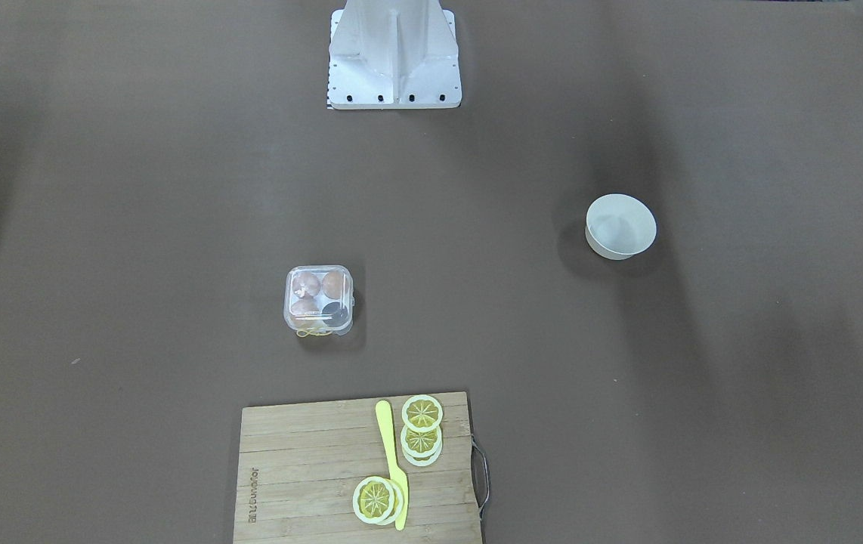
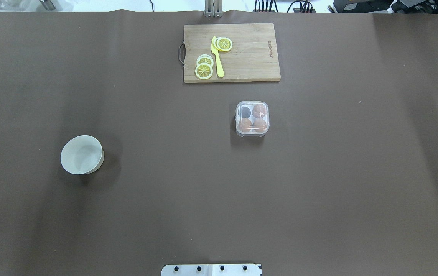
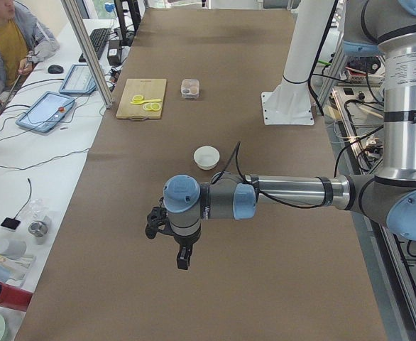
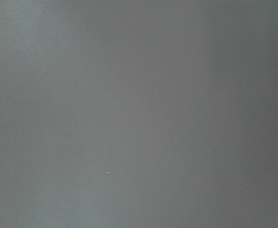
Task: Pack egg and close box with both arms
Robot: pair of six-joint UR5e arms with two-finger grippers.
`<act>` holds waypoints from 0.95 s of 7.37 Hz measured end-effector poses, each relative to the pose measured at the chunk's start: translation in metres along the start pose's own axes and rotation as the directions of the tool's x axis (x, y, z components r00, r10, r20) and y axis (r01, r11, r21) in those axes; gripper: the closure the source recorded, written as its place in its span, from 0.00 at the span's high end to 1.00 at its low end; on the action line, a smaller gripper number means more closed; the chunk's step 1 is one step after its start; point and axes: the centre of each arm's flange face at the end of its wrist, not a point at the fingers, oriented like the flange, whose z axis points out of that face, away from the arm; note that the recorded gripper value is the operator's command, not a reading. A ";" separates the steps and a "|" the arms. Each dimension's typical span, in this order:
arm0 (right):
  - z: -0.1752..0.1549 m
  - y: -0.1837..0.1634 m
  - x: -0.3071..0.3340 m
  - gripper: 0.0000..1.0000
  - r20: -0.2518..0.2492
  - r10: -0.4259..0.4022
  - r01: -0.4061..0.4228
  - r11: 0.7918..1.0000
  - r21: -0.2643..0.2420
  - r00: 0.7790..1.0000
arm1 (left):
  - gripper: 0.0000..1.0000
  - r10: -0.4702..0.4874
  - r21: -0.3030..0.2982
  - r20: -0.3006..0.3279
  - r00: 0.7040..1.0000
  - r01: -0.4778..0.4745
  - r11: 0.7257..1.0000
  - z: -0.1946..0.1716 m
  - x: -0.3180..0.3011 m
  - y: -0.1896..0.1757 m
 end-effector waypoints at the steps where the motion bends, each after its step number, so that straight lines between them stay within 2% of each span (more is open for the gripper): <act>1: 0.001 -0.001 0.001 1.00 0.002 0.005 -0.005 1.000 -0.005 1.000 | 0.98 0.000 0.004 0.001 1.000 0.000 1.000 -0.003 0.001 0.001; 5: -0.016 -0.026 -0.008 1.00 0.015 0.092 -0.091 0.992 -0.085 0.996 | 0.98 -0.017 -0.006 -0.010 1.000 0.017 1.000 0.002 -0.004 0.010; 7: -0.014 -0.023 -0.006 1.00 0.009 0.105 -0.103 0.989 -0.104 0.994 | 0.98 -0.016 -0.006 -0.012 1.000 0.015 1.000 0.005 -0.005 0.010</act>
